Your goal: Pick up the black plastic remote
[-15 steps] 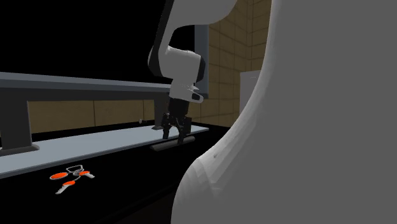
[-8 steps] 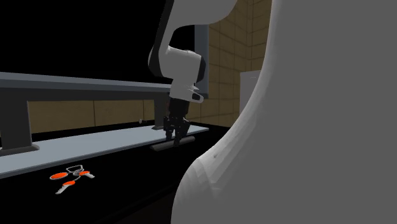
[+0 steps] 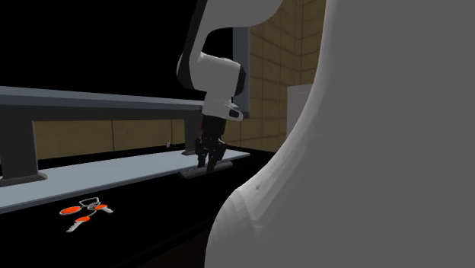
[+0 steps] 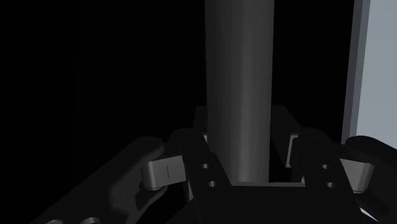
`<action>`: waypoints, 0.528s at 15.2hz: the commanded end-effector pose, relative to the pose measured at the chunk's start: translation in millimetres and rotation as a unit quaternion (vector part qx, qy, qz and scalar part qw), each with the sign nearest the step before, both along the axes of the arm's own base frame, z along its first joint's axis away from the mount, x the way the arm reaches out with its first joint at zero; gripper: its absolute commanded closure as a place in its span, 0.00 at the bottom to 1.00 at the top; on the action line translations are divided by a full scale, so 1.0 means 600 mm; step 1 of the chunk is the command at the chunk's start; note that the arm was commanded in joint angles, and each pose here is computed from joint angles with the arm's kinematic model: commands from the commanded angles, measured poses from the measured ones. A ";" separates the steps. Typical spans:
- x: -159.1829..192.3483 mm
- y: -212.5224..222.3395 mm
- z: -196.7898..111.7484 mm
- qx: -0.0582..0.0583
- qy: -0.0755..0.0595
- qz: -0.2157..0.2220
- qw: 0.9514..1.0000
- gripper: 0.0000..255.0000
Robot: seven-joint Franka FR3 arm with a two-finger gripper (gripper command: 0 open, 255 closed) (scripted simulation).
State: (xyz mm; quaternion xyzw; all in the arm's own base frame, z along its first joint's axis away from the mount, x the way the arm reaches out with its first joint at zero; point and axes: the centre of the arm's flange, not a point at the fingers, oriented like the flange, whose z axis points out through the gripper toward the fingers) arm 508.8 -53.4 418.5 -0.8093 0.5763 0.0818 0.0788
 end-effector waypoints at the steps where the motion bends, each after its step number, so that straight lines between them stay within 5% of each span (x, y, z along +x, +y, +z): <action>1: 0.001 0.000 0.015 0.000 0.000 0.000 1.000 1.00; 8: 0.001 0.000 0.077 0.000 0.000 0.000 1.000 1.00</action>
